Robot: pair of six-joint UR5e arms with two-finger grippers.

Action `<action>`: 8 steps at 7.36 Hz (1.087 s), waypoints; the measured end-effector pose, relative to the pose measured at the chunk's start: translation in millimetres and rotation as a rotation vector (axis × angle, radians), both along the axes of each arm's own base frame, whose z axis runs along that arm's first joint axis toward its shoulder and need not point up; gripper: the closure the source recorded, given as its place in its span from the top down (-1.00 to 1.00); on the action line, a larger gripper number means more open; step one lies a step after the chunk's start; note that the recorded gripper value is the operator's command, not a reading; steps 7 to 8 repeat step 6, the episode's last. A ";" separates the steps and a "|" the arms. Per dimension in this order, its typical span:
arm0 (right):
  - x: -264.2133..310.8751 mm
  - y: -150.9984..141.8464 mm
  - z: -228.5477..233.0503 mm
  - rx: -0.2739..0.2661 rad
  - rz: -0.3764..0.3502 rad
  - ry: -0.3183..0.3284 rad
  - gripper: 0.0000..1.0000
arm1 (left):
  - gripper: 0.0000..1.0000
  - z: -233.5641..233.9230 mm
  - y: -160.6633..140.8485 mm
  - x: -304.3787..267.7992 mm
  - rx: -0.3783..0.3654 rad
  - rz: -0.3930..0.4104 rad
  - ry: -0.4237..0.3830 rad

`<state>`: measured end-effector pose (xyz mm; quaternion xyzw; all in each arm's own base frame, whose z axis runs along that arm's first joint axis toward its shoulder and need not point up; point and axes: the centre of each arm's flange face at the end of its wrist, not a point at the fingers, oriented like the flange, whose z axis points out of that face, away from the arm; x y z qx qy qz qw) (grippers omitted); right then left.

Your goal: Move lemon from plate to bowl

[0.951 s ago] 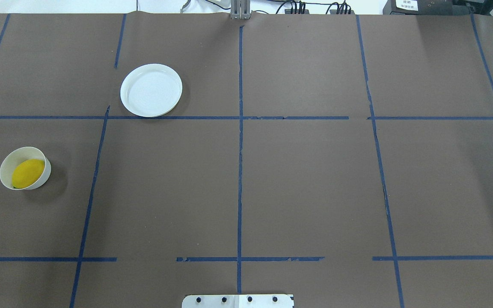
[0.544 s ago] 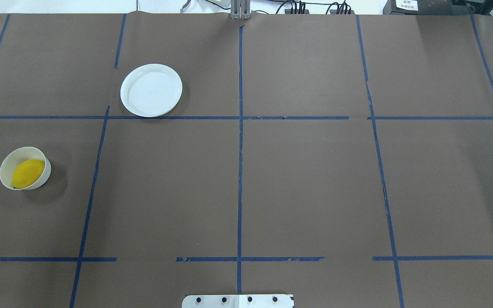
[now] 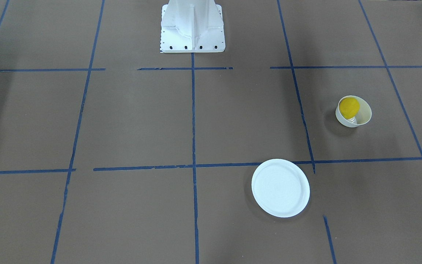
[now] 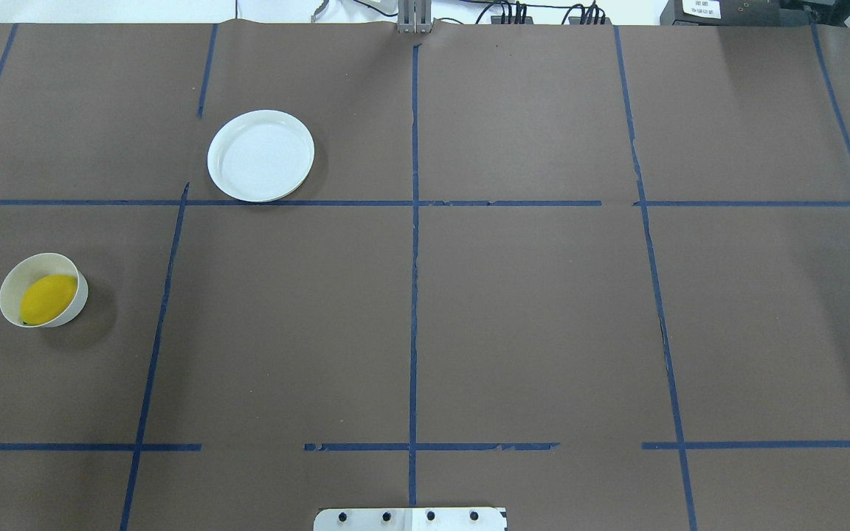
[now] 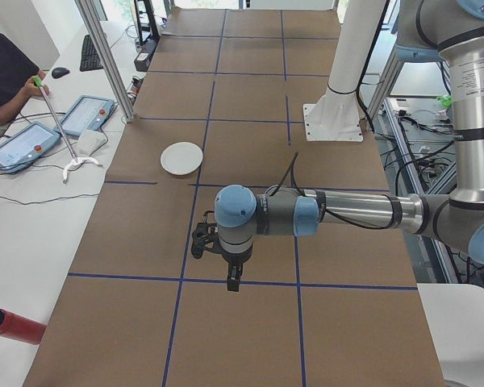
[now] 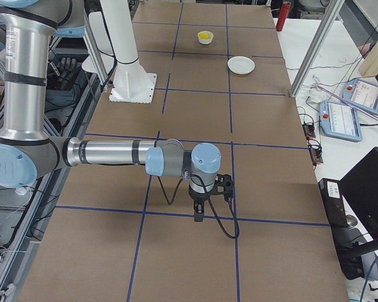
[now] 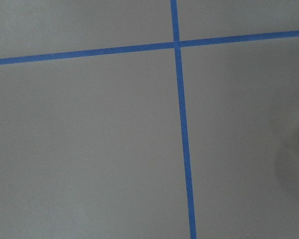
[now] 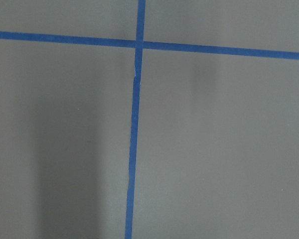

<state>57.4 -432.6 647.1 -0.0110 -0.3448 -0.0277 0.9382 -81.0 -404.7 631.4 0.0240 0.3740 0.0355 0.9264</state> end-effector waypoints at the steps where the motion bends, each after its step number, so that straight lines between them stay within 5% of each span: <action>1: 0.0 0.0 0.0 0.000 0.000 0.000 1.00 | 1.00 1.0 0.7 0.0 -0.007 0.000 0.000; 8: 0.0 0.0 0.0 0.000 0.000 0.000 1.00 | 1.00 -1.0 -0.1 0.0 -0.010 -0.002 0.002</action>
